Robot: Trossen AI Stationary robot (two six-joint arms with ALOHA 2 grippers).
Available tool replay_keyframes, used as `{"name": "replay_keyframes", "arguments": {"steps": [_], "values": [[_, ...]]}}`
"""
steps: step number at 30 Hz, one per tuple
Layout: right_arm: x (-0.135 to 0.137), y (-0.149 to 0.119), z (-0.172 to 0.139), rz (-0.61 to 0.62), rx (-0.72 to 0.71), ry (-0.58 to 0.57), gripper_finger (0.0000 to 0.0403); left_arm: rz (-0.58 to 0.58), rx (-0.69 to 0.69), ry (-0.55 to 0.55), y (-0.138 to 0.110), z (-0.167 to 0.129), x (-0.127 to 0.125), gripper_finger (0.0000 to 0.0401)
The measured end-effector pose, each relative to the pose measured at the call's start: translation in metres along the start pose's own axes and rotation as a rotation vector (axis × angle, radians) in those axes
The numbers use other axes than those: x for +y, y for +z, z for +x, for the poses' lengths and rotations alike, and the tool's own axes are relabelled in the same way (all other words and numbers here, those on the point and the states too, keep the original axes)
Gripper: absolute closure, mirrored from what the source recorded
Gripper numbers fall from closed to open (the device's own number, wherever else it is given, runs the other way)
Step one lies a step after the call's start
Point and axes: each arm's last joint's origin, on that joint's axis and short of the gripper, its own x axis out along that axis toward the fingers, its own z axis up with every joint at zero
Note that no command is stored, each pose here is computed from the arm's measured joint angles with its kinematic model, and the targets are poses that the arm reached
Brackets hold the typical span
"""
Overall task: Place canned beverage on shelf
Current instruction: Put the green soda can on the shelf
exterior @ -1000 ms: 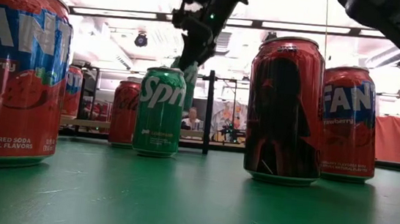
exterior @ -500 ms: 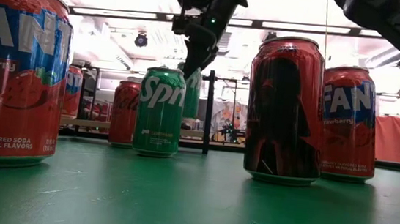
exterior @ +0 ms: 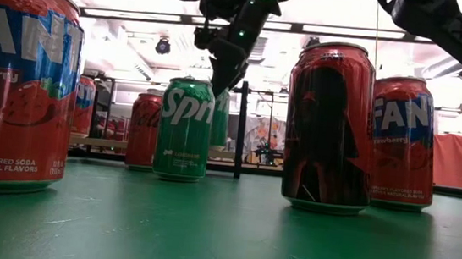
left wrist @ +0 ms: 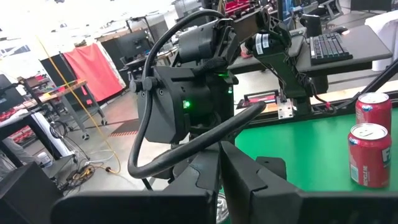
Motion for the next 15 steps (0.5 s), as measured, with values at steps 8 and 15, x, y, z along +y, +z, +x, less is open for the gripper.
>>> {"name": "replay_keyframes", "arguments": {"steps": [8,15], "values": [[-0.0026,-0.0008,0.0029,0.001,0.025,-0.069,0.0051,0.001,0.01,-0.003,-0.0016,0.0002,-0.0006,0.0401],[-0.002,-0.0007,0.0029,-0.004,0.025,-0.067,0.0046,0.003,0.019,-0.006,-0.0049,0.001,-0.0018,0.0401]]}}
